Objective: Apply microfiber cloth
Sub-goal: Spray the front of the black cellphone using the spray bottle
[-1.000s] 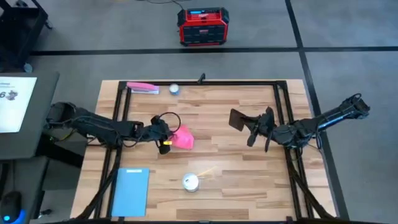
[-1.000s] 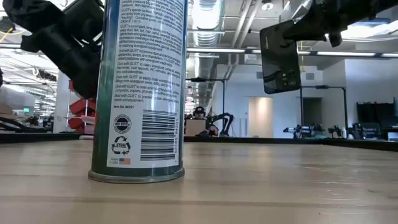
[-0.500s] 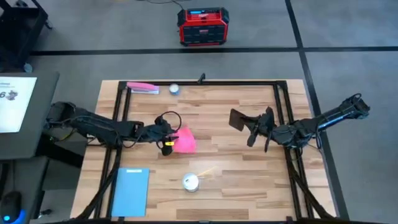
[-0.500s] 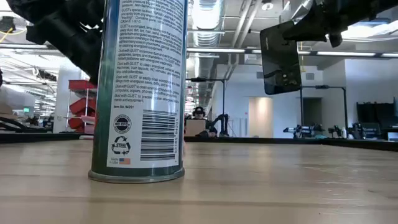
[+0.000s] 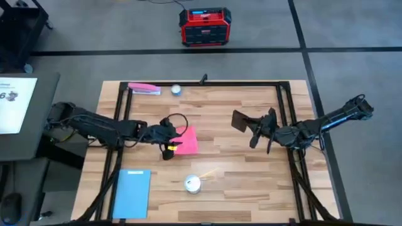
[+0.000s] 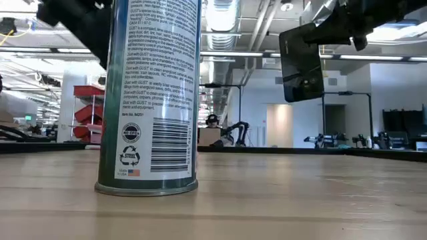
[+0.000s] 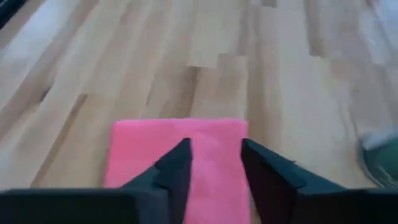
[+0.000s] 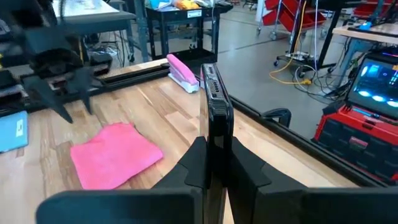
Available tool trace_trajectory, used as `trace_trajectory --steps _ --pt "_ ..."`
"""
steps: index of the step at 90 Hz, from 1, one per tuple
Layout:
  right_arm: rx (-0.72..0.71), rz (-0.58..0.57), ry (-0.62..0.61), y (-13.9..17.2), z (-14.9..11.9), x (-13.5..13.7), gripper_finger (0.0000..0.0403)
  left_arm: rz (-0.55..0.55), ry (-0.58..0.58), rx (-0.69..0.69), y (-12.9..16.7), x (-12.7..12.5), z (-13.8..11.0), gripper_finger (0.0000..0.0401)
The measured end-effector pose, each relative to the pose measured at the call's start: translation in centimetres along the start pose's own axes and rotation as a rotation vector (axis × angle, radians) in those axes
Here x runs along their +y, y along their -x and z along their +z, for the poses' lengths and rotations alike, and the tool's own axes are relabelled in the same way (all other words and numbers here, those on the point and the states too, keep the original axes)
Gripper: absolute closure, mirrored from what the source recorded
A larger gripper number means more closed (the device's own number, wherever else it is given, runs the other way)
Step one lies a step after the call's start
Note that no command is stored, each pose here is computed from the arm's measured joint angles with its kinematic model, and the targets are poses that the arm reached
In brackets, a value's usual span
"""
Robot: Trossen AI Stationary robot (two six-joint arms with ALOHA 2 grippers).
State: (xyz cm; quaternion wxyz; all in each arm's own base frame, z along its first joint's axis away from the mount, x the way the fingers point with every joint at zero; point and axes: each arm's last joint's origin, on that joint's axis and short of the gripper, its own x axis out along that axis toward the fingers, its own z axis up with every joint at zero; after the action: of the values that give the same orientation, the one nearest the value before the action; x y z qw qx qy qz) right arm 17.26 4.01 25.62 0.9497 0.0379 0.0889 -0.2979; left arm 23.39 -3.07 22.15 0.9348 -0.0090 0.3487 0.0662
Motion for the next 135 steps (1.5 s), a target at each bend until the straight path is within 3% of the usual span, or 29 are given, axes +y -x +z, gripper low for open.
trace_trajectory --steps 7,20,42,57,73,89,135 --pt "0.001 0.000 0.002 0.0 0.0 0.0 0.0385 -0.049 -0.032 0.043 0.7 -0.8 0.4 0.0383" --pt "0.002 0.000 0.003 0.0 0.0 0.0 0.0385 -0.149 -0.015 0.095 1.5 -2.6 0.1 0.0399" --pt "0.002 -0.001 -0.002 0.0 0.0 0.0 0.0385 -0.279 0.101 0.135 1.4 -6.0 -0.9 0.0401" --pt "0.002 -0.001 -0.004 0.0 0.0 0.0 0.0385 -0.320 0.112 0.119 -0.1 -8.1 -1.2 0.0401" --pt "0.002 0.000 -0.006 0.0 0.0 0.0 0.0385 -0.320 0.160 0.127 -1.7 -8.9 -1.5 0.0401" --pt "0.003 0.001 -0.005 0.0 0.0 0.0 0.0385 -0.411 0.192 0.065 -2.5 -9.9 -1.0 0.0401" --pt "0.007 0.015 -0.006 0.0 0.0 0.0 0.0385 -0.536 0.289 -0.013 -1.6 -11.6 -0.2 0.0401"
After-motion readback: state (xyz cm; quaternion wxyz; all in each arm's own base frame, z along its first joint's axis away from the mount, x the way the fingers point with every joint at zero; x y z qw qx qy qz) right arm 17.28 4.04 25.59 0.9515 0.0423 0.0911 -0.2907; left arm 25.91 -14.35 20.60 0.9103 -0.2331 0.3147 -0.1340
